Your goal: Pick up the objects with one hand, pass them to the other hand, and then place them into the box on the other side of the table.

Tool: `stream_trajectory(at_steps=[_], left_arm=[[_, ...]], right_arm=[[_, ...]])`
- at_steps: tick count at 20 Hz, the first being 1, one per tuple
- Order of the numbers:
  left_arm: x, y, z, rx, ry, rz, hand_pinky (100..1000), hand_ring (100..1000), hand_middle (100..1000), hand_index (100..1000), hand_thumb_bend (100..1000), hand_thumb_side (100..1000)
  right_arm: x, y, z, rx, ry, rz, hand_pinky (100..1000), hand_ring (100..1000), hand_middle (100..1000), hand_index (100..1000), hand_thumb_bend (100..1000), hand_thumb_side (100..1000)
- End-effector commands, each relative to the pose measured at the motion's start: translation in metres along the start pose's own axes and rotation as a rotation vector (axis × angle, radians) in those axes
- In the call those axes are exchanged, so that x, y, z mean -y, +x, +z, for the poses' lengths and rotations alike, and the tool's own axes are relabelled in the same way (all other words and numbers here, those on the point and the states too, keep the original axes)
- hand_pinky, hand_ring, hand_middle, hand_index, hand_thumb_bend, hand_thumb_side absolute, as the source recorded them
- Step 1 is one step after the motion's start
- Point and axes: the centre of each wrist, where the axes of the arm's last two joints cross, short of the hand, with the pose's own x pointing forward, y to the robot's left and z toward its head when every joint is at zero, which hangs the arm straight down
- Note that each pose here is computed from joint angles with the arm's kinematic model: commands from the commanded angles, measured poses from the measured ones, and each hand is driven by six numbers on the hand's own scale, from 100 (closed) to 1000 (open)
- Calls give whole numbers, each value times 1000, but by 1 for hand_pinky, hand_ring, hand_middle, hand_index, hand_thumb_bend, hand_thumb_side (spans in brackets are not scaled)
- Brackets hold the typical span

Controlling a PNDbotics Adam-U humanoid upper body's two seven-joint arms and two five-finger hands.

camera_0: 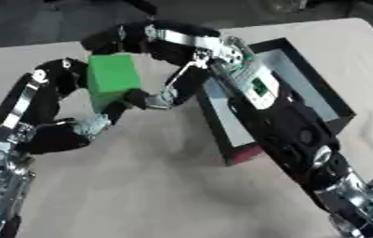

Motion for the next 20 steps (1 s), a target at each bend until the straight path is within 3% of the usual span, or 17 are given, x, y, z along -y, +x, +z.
stream_trajectory(at_steps=[1,2,6,7,20], left_arm=[[1,11,-5,60,-21,0,724,513,490,607,100,100],[1,11,-5,64,-23,2,731,522,496,617,100,100],[1,11,-5,69,-35,-9,754,546,532,661,328,100],[1,11,-5,66,-36,-14,758,556,547,682,374,135],[-1,7,-3,33,-52,-48,799,619,619,818,558,333]], right_arm=[[11,10,0,13,-15,28,931,1000,453,796,112,100],[11,10,0,14,-18,25,928,1000,444,764,111,100],[12,11,-1,15,-29,16,923,1000,425,726,154,102],[12,11,-1,16,-32,13,922,1000,422,720,164,110],[14,14,-1,11,-70,-27,921,1000,416,734,201,121]])
